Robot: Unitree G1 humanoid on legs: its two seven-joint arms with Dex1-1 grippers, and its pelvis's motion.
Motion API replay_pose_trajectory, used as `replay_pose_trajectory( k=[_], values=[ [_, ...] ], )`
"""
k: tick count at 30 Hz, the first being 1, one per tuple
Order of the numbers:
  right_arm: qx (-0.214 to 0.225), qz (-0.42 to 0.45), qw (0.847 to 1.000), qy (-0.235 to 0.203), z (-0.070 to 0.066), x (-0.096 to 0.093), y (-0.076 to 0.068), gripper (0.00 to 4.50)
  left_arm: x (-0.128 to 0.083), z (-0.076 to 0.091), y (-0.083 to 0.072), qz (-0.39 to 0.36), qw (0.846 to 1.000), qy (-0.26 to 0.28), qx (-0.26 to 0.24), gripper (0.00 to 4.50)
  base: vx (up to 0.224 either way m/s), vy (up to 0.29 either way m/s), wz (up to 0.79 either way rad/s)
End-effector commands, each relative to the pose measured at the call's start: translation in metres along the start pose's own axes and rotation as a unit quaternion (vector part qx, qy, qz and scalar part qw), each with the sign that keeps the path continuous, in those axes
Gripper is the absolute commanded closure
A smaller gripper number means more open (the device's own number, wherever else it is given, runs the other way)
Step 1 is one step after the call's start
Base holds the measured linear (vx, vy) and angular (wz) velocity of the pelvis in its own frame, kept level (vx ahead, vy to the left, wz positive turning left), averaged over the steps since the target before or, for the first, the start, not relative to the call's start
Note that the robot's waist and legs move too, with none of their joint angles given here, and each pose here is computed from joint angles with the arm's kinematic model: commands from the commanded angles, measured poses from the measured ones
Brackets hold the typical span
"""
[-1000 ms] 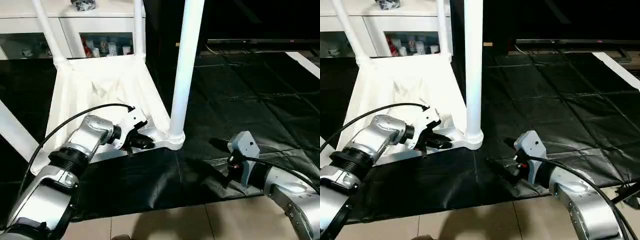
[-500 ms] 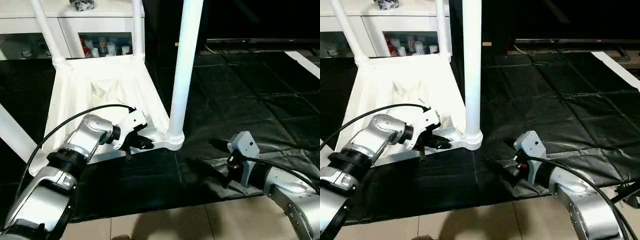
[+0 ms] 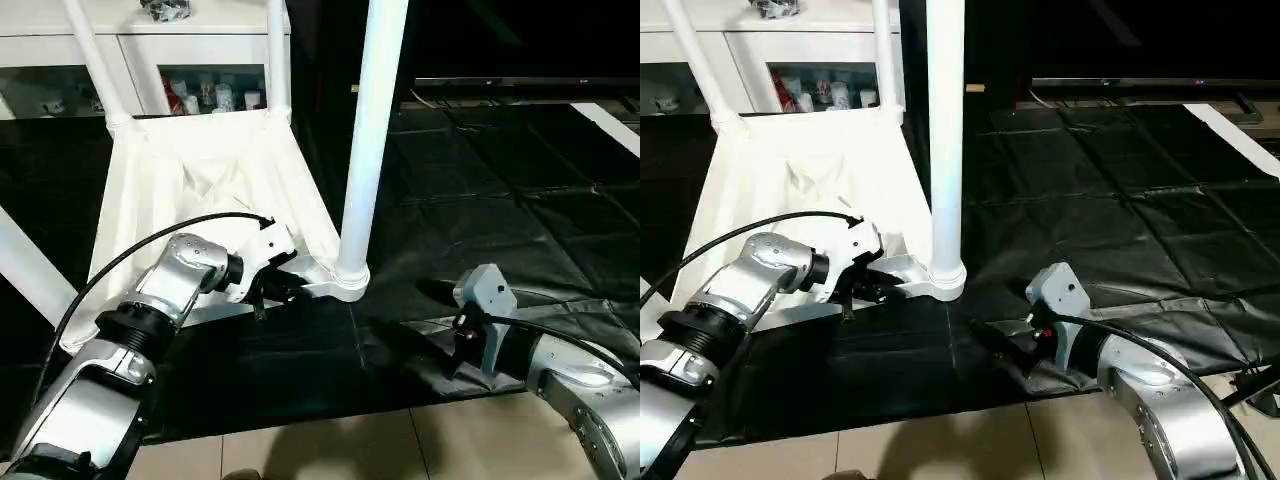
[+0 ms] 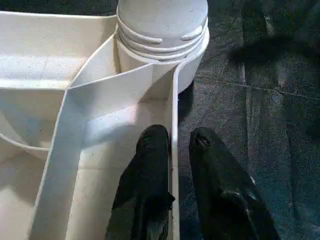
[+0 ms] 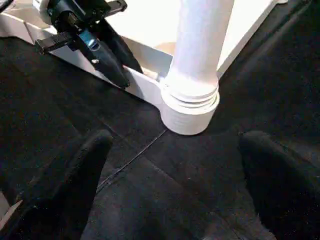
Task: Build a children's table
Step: Rotate leg to tighten
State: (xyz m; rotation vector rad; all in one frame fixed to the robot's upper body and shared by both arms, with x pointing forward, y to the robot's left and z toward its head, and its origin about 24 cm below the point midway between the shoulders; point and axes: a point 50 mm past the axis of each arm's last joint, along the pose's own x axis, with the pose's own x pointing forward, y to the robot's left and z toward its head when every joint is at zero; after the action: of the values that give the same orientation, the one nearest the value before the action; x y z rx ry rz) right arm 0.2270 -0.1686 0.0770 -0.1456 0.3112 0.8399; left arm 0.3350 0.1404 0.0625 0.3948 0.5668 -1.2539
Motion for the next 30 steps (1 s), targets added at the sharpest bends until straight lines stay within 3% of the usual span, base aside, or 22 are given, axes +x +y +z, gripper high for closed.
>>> replay_pose_trajectory(
  k=[1,10,19,25,30],
  values=[
    [-0.001,0.004,1.000,-0.001,0.000,0.000,0.001,0.00,-0.001,0.003,0.000,-0.001,1.000,-0.006,0.003,3.80,0.000,0.000,0.00],
    [-0.001,0.007,1.000,-0.001,0.001,0.000,0.000,0.00,-0.002,0.000,0.002,0.003,1.000,0.008,0.004,4.48,0.000,0.000,0.00],
    [-0.010,0.003,1.000,0.002,0.001,0.002,-0.004,0.00,-0.001,0.002,-0.005,-0.029,0.999,-0.009,0.022,4.48,0.000,0.000,0.00],
    [-0.031,-0.005,1.000,0.004,0.003,0.001,-0.020,0.00,-0.004,0.002,-0.019,-0.094,0.994,-0.008,0.061,4.48,0.000,0.000,0.00],
    [-0.028,0.072,0.997,-0.014,0.005,0.001,-0.016,0.00,-0.007,0.000,-0.026,-0.121,0.988,0.009,0.097,4.48,0.000,0.000,0.00]
  ],
)
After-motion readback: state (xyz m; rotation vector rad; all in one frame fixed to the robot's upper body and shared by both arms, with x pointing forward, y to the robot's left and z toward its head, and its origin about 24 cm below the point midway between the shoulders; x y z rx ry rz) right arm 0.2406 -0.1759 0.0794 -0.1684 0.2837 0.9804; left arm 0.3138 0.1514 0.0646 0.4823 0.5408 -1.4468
